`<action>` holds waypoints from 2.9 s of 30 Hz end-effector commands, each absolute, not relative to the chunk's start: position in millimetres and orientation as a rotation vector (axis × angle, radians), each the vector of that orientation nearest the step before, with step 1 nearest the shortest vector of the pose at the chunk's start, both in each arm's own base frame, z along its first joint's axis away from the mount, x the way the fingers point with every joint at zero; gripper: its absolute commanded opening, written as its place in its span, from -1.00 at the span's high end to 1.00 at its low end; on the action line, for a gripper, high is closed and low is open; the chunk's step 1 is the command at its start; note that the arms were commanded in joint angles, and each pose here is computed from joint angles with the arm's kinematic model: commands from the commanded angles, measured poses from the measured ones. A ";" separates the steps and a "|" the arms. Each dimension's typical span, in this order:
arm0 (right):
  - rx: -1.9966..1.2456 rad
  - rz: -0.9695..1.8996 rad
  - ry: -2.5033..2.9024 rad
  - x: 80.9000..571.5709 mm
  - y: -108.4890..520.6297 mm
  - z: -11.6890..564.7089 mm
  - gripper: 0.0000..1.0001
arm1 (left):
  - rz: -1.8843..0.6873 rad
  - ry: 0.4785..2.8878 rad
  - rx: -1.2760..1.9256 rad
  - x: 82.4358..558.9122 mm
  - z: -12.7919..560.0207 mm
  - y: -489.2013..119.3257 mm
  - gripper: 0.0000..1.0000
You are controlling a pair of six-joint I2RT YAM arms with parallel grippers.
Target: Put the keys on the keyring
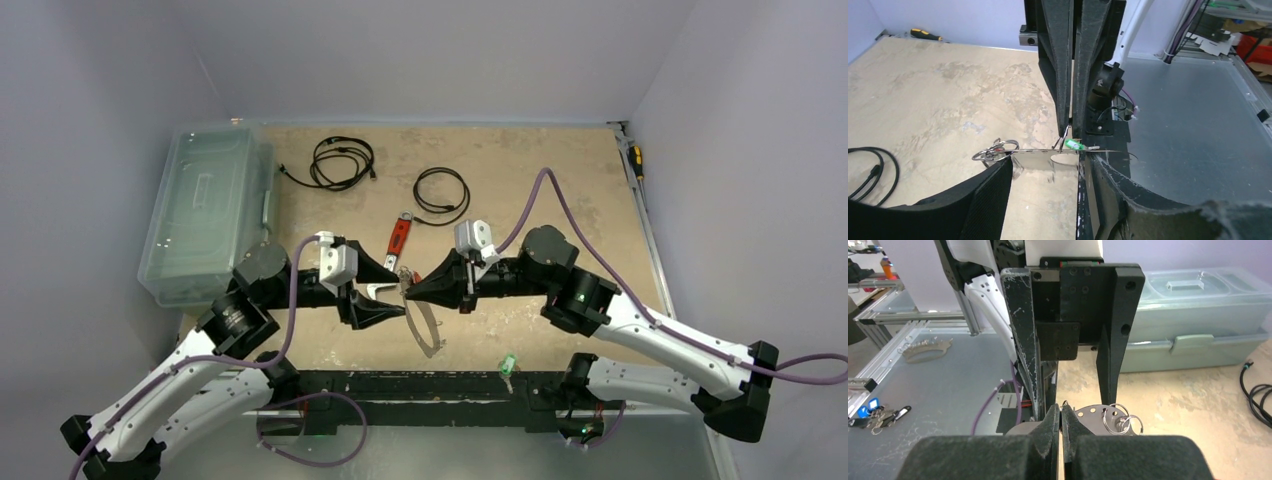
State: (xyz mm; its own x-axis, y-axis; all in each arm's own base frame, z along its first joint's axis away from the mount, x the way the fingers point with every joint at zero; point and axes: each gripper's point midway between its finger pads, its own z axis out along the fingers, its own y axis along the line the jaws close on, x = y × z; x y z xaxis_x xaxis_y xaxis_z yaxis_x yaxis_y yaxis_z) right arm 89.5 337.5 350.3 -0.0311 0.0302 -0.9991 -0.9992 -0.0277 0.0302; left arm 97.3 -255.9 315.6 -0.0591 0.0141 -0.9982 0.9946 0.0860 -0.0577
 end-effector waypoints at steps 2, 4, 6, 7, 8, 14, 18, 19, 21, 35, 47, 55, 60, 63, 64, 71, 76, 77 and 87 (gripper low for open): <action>-1.161 1.198 1.180 96.5 331.1 367.5 1.00 | -1.092 1.239 1.107 102.8 332.3 -248.5 -0.08; -1.166 1.184 1.212 99.2 331.6 362.4 1.00 | -1.071 1.230 1.098 103.1 335.8 -245.1 -0.05; -1.163 1.175 1.227 100.6 330.7 358.7 1.00 | -1.059 1.217 1.095 101.9 338.3 -242.3 0.00; -1.158 1.172 1.229 101.1 330.0 358.7 1.00 | -1.055 1.213 1.095 101.2 338.8 -241.2 0.04; -1.156 1.168 1.232 101.5 329.6 358.5 1.00 | -1.050 1.205 1.094 100.7 340.0 -240.0 0.06; -1.188 1.132 1.237 101.8 325.6 354.9 1.00 | -0.961 1.213 1.042 110.2 338.6 -230.0 -0.15; -1.217 1.137 1.234 97.1 323.3 354.6 1.00 | -0.972 1.188 1.064 106.2 338.3 -231.0 -0.26; -1.222 1.141 1.230 95.8 322.7 355.3 1.00 | -0.978 1.180 1.075 105.2 338.3 -232.6 -0.29; -1.241 1.146 1.224 92.3 320.9 357.6 1.00 | -1.005 1.169 1.106 103.0 334.2 -238.0 -0.38; -1.339 1.215 1.180 66.9 308.9 364.8 1.00 | -1.202 1.203 1.232 94.3 307.0 -266.9 -0.62; -1.268 1.198 1.137 71.1 305.5 373.6 1.00 | -1.260 1.145 1.235 83.8 316.7 -267.0 -0.32; -1.230 1.249 1.066 67.0 309.0 378.6 1.00 | -1.300 1.139 1.226 81.1 313.3 -268.9 0.23; -1.246 1.253 1.068 67.0 312.3 378.0 1.00 | -1.313 1.167 1.208 83.6 311.2 -270.8 0.43; -1.256 1.254 1.072 67.0 313.4 375.9 1.00 | -1.293 1.151 1.205 82.9 313.2 -268.0 0.20; -1.261 1.257 1.072 66.5 313.9 375.5 1.00 | -1.293 1.146 1.206 82.1 313.8 -267.4 0.22; -1.278 1.246 1.089 68.2 315.4 373.5 1.00 | -1.367 1.124 1.235 72.1 314.1 -269.4 0.91; -1.317 1.207 1.144 71.4 313.9 368.2 1.00 | -1.371 1.078 1.248 63.9 320.2 -264.4 1.00; -1.329 1.202 1.155 71.2 313.6 366.2 1.00 | -1.377 1.069 1.256 61.3 320.8 -263.3 1.00; -1.446 1.214 1.240 66.7 317.4 342.0 1.00 | -1.443 1.005 1.340 41.6 326.1 -257.4 1.00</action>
